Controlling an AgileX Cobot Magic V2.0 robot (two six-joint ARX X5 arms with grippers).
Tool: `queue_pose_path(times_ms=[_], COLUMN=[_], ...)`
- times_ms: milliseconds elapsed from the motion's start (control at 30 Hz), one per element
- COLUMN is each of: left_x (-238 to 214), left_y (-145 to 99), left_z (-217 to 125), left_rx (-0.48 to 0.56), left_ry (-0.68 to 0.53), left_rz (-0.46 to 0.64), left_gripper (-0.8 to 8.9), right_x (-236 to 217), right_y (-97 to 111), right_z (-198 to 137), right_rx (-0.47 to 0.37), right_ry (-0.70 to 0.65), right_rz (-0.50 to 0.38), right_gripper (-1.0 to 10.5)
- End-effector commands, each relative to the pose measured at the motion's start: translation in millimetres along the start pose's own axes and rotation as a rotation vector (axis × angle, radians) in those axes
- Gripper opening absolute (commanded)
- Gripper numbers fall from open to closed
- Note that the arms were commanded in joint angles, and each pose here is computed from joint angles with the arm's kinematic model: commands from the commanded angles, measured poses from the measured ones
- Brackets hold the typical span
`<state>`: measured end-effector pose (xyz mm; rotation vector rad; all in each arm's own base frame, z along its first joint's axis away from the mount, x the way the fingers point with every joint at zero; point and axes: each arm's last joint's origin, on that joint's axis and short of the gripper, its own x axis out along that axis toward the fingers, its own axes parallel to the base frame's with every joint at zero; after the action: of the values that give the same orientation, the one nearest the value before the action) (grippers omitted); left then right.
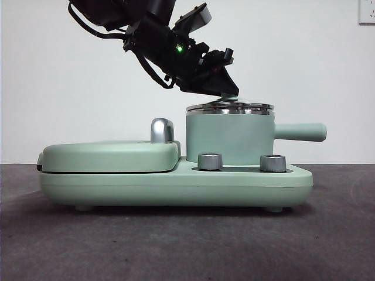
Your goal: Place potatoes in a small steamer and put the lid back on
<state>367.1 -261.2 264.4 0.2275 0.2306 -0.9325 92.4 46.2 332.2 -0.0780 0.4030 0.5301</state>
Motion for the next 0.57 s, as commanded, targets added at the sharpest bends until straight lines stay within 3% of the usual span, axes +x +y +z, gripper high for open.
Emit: queue_pose_path(times_ms=[33,367,567], left_x=[6.4,6.7,6.7], left_y=[-1.6,-1.9,-1.9], left_z=[6.2,5.0,5.0], left_rx=[0.027,0.035,0.034], left_ry=[-0.035,-0.027,-0.027], left_rz=[-0.006,-0.008,-0.008], left_gripper=[0.10,0.12,2.17], right_x=[0.8,0.7,0.7], right_y=[0.1,0.1,0.1], right_z=[1.8,1.8,1.5], right_rx=[0.010,0.010,0.010], right_ry=[-0.004,-0.004,-0.001], right_rz=[-0.002,-0.002,-0.002], right_gripper=[3.3,3.3,3.3])
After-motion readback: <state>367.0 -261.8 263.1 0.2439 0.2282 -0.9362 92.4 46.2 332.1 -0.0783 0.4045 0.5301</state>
